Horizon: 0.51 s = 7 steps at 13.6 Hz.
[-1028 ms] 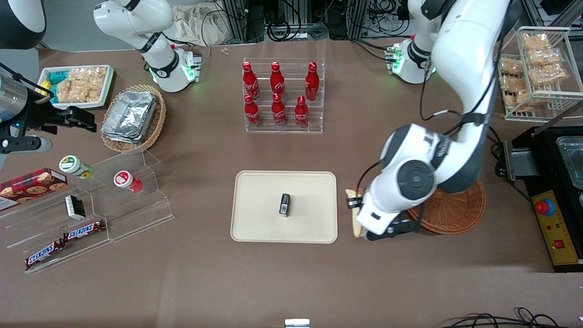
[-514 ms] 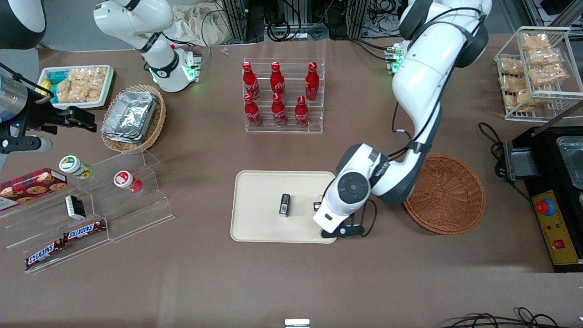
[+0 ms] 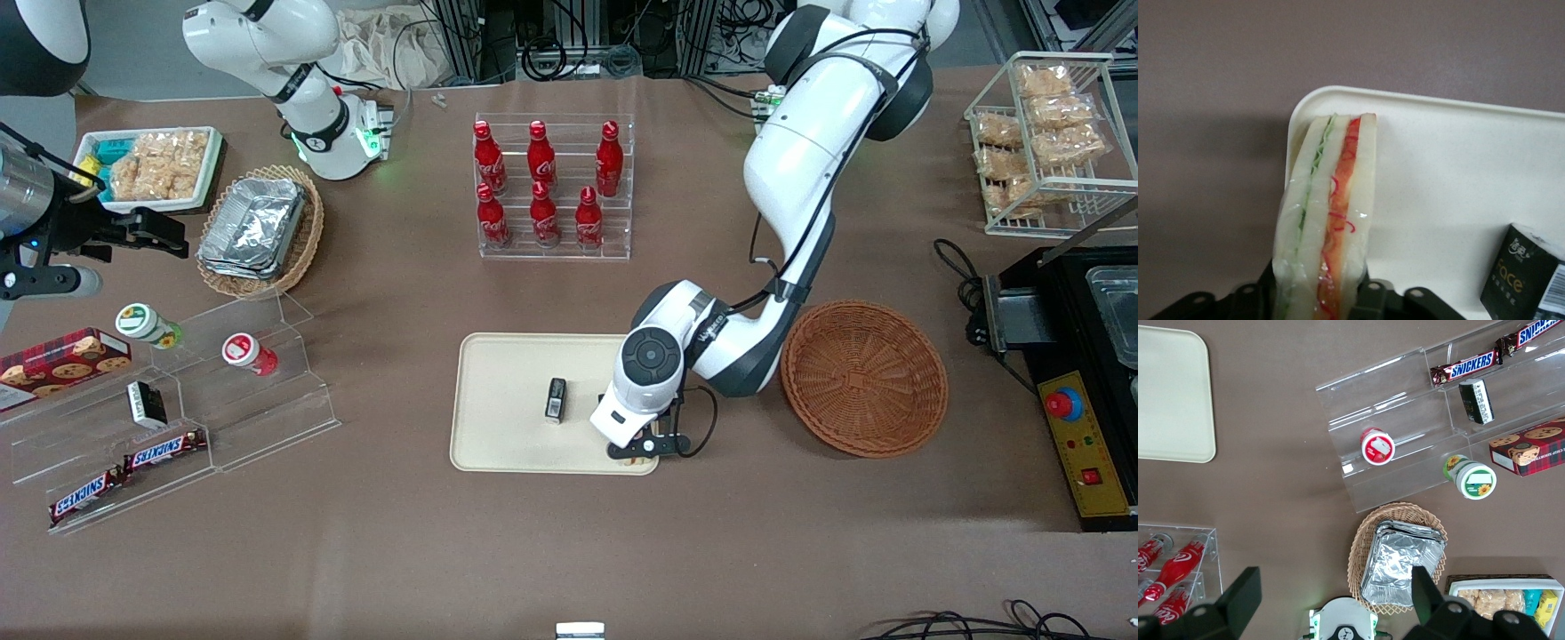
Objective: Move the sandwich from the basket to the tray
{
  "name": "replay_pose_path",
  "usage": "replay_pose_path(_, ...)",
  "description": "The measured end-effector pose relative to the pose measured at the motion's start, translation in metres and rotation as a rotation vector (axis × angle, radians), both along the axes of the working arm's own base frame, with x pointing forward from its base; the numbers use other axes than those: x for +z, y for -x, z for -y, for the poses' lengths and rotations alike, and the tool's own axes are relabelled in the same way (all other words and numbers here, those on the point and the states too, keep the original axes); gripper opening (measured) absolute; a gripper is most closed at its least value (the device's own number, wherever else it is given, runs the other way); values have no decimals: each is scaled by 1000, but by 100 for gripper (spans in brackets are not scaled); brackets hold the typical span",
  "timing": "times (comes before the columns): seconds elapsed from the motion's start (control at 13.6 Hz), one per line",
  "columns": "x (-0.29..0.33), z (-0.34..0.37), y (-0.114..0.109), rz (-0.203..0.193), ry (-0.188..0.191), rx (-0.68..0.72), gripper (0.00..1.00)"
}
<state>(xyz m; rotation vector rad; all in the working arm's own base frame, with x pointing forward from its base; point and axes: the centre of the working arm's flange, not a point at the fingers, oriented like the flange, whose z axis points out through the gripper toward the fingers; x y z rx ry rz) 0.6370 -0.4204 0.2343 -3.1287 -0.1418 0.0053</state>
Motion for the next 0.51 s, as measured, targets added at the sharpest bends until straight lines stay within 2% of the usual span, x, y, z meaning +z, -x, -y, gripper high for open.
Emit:
replay_pose_path(0.29, 57, -7, -14, 54, 20, 77, 96)
replay_pose_path(0.37, 81, -15, -16, 57, 10, 104, 100)
replay_pose_path(0.51, 136, -51, -21, 33, -36, 160, 100)
